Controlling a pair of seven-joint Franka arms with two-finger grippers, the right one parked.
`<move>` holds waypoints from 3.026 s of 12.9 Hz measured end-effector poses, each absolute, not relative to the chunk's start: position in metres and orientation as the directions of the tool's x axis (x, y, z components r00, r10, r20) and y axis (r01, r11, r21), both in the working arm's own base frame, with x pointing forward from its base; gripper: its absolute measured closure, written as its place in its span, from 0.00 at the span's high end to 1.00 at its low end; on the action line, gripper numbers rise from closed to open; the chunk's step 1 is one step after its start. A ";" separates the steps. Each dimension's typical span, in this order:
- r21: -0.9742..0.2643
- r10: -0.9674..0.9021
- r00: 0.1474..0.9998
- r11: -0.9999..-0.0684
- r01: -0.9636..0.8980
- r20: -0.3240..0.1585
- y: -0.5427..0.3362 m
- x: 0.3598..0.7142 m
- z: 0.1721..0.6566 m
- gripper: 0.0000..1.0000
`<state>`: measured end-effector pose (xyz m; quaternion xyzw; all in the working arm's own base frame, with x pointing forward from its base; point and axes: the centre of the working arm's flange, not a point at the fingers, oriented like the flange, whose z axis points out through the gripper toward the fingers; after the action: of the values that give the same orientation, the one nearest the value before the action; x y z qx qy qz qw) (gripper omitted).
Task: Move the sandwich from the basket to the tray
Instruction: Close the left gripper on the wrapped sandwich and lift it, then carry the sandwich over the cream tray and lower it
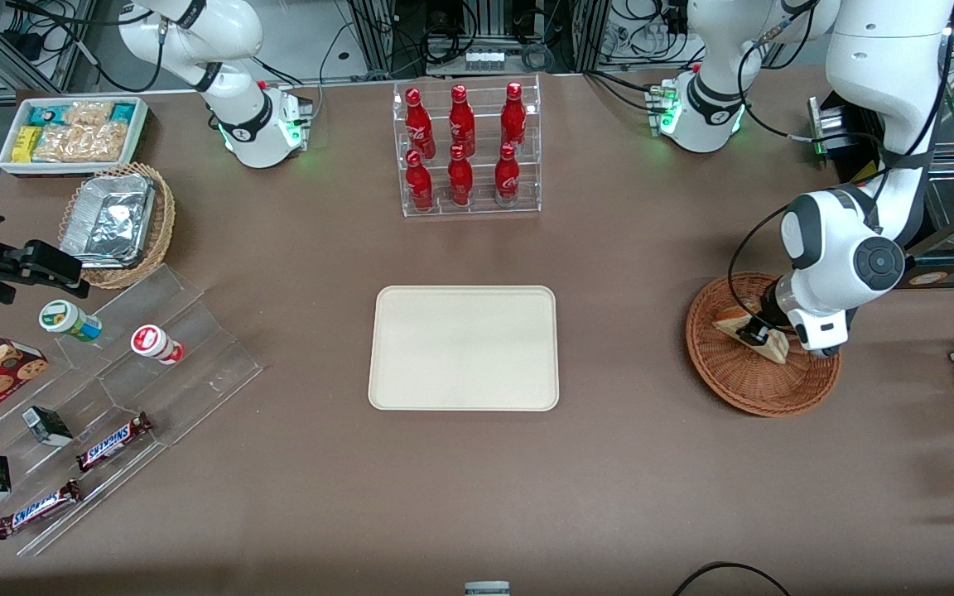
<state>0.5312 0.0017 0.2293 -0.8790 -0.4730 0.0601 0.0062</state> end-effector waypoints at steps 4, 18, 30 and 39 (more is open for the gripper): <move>-0.060 0.777 0.613 -0.625 0.778 -0.143 -0.019 0.556 0.290 0.39; 0.030 0.282 0.953 -0.957 0.287 -0.115 -0.303 0.585 0.315 0.36; 0.026 0.034 0.986 -0.999 0.039 -0.166 -0.441 0.547 0.230 0.37; 0.035 0.041 0.986 -0.998 0.047 -0.160 -0.446 0.559 0.218 0.61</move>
<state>0.5590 -0.4455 0.2183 -0.9964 -0.0221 0.0798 -0.0194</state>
